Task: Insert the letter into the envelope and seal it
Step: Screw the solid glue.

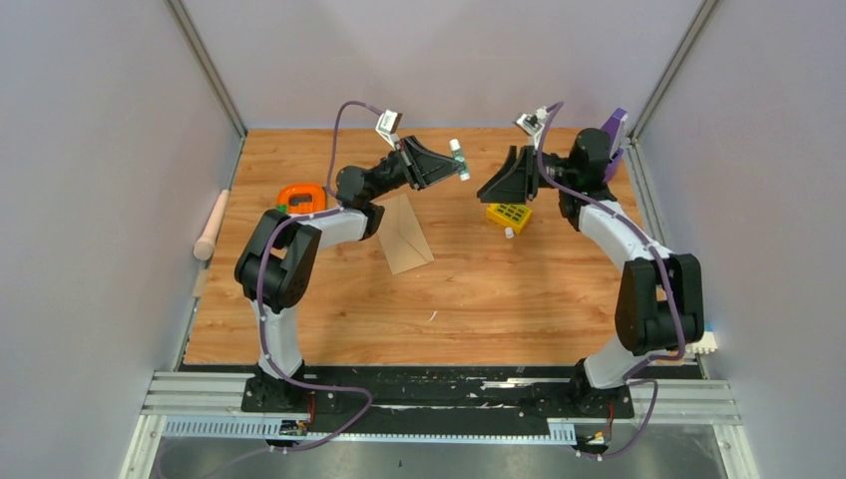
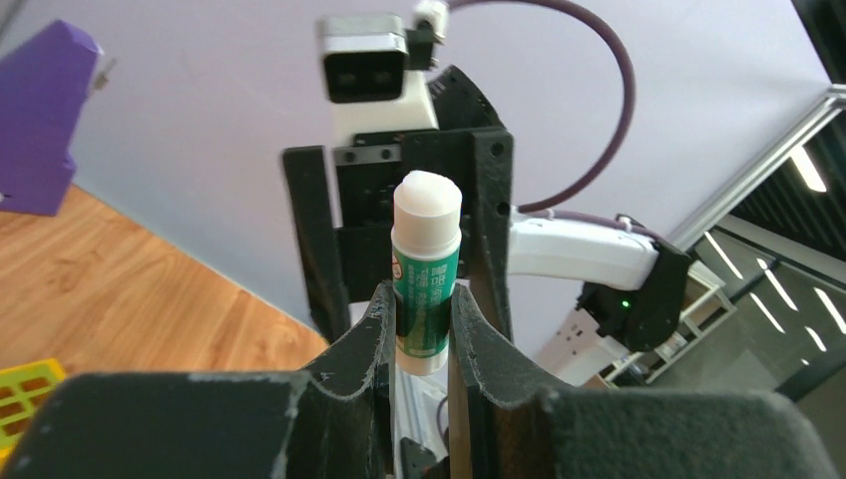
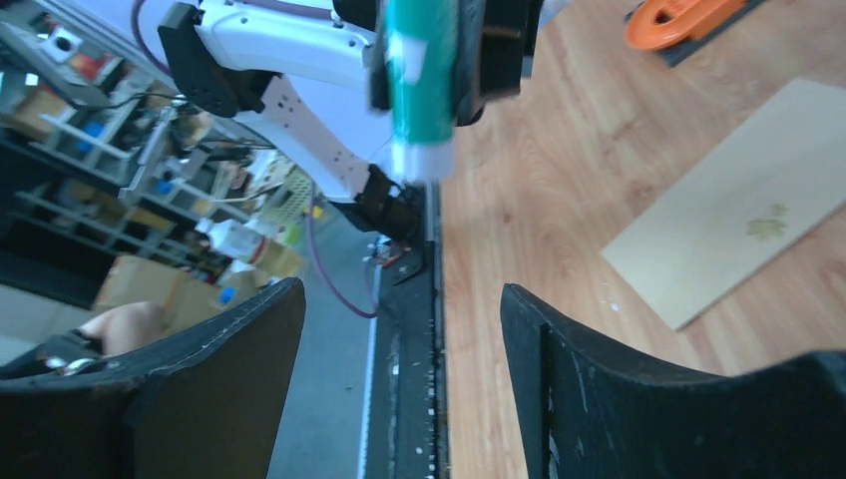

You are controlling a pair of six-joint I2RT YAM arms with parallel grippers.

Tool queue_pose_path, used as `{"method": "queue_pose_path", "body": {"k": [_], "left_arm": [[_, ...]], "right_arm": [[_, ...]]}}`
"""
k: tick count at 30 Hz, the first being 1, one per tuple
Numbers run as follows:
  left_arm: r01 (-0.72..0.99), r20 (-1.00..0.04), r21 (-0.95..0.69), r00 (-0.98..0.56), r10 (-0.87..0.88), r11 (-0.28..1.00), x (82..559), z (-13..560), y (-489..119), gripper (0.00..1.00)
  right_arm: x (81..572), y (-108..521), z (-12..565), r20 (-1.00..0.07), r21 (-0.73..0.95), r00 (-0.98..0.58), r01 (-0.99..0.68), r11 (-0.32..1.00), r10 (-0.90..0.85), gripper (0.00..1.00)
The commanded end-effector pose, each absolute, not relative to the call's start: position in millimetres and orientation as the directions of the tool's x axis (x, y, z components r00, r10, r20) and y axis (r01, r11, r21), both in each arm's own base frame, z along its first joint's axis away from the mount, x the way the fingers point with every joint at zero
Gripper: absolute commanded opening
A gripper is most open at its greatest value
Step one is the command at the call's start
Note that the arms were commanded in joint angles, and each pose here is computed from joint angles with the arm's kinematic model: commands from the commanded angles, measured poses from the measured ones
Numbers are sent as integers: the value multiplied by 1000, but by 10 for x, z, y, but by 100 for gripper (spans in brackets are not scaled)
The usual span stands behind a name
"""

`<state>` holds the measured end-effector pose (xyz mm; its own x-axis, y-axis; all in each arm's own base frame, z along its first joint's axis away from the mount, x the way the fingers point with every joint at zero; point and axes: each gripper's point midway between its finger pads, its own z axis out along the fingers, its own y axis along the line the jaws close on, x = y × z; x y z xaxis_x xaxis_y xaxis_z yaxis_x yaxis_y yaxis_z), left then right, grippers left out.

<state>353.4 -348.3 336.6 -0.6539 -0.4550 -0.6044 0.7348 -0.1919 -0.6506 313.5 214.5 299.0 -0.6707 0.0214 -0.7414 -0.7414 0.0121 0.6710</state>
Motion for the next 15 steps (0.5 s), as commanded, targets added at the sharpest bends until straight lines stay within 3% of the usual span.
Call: {"method": "queue_pose_path", "body": {"k": [1,6,11,15], "left_arm": [[775,-628,-571,-625,-464,-272,3230,3707,-3541,10],[772,-629,-572,-630,-455,-278,3193,3697,-3558,9],[761,-620,-586,-642,-451,-279,3200,3662,-3566,8],[756,-616,-591,-648,-448,-281,3210,3642,-3582,8]], "right_arm": [[3068,2388,3168,-700,714,-714,-695,-88,-38,72],[3028,2451,3220,-707,703,-707,-701,-123,-6,70],[3047,2456,3239,-707,699,-707,-703,-132,15,54],[3053,2468,3171,-696,710,-718,-692,-131,16,48]]}}
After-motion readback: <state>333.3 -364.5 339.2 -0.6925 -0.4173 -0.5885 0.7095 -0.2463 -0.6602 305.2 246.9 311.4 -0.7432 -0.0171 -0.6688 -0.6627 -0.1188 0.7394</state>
